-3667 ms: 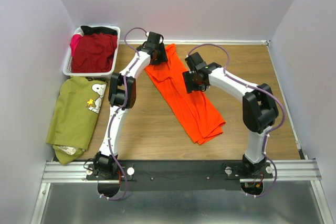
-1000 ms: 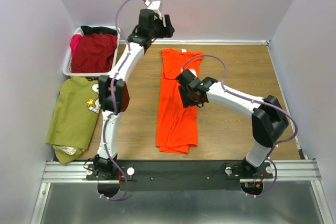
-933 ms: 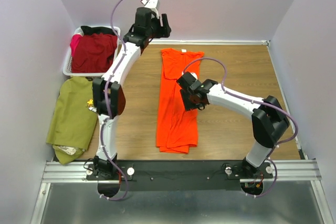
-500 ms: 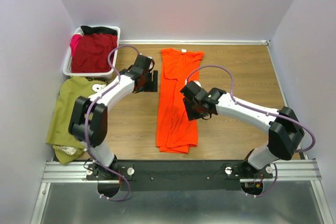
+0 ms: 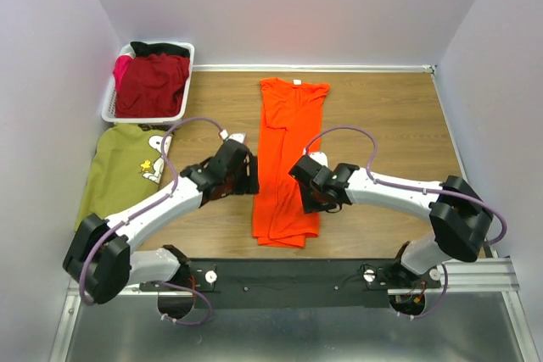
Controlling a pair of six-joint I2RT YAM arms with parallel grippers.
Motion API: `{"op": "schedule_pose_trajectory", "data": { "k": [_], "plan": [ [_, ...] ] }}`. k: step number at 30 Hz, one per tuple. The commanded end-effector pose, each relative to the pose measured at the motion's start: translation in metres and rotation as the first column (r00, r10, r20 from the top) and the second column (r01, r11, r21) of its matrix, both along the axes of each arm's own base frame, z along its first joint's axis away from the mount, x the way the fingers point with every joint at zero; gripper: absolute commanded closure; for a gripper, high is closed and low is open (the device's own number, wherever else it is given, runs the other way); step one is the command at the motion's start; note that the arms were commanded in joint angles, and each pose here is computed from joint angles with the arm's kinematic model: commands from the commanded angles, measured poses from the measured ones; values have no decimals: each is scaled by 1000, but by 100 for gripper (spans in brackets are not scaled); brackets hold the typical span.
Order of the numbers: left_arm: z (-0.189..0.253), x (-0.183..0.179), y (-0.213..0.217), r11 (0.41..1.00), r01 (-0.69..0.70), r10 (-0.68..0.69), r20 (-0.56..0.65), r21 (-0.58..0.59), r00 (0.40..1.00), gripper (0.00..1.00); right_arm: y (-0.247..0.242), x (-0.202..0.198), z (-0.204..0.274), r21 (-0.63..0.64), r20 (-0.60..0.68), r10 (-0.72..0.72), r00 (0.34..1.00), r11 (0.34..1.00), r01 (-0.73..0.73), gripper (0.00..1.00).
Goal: Fold and stack the t-shirts
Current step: Grab the bottom of the folded rectangular tshirt with both arms
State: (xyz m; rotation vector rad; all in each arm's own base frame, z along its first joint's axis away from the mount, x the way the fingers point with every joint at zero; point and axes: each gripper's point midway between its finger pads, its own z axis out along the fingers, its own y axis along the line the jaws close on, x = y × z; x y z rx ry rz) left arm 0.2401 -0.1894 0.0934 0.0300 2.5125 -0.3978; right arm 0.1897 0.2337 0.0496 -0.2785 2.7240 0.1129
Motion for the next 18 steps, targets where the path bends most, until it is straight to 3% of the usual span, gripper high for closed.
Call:
{"op": "schedule_pose_trajectory", "data": {
  "k": [1, 11, 18],
  "plan": [
    [2, -21, -10, 992, -59, 65, 46, -109, 997, 21, 3, 2, -6, 50, 103, -104, 989, 994, 100, 49],
    [-42, -57, -34, 987, -72, 71, -8, -144, 997, 21, 18, -23, -31, 83, 173, -116, 978, 991, 103, 49],
    [-84, -70, -37, 996, -92, 90, -71, -14, 993, 21, 41, -30, -27, 85, 202, -82, 976, 994, 66, 49]
  ]
}}
